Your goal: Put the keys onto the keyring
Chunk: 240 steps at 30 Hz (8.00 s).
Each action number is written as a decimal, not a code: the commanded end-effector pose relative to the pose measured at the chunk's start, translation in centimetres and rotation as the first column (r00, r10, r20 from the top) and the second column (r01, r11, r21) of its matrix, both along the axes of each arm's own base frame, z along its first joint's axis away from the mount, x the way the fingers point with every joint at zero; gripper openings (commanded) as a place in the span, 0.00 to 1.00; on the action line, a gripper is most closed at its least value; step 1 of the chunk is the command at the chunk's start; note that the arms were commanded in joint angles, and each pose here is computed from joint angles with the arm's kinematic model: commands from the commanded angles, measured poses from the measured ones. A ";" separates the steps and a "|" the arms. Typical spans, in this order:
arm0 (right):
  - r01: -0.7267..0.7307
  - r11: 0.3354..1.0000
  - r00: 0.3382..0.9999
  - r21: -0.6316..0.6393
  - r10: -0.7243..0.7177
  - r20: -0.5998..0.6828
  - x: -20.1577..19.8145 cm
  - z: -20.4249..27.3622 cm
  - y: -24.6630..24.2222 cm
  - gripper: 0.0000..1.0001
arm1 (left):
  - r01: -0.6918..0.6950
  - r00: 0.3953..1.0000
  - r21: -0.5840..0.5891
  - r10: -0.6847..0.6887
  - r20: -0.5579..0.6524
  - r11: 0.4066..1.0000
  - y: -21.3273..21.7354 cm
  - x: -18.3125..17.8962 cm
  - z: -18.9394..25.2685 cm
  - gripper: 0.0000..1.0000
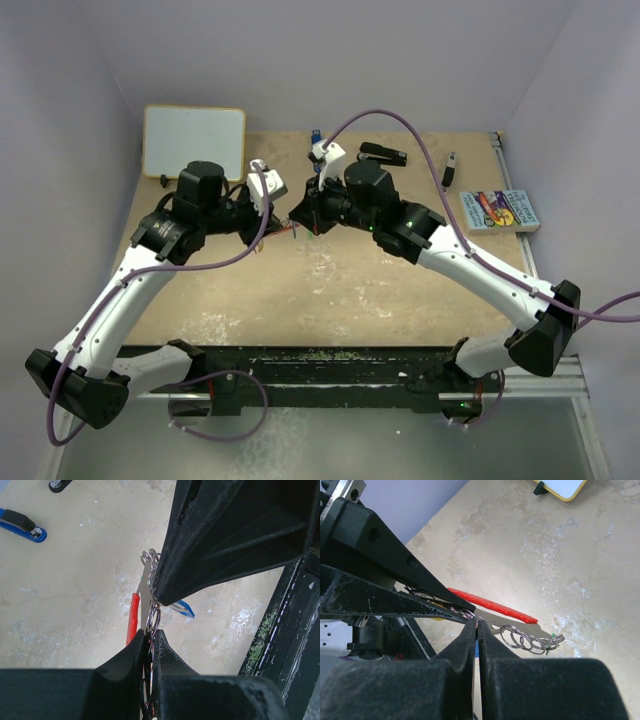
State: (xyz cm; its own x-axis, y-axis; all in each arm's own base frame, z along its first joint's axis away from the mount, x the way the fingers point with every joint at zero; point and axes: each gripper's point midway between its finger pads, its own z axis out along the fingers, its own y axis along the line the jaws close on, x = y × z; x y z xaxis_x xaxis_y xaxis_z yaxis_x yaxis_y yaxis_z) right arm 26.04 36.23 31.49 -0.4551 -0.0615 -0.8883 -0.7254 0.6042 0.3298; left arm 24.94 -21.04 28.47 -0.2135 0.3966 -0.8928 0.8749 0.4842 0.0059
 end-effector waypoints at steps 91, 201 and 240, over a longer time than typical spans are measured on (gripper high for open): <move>0.154 0.987 0.986 -0.042 -0.151 0.069 0.1 1.9 0.9 0.00 | 0.046 0.995 -0.076 -0.039 0.094 0.996 -0.6 -0.8 5.1 0.04; -0.123 0.988 0.961 -0.094 0.142 0.238 -5.3 3.9 -1.7 0.23 | 0.373 0.927 -0.164 -0.362 0.093 0.913 -3.3 -5.4 6.8 0.04; -0.203 0.972 0.948 -0.118 0.225 0.224 -6.7 3.1 -1.6 0.28 | 0.470 0.882 -0.174 -0.458 0.109 0.865 -3.4 -7.3 6.9 0.04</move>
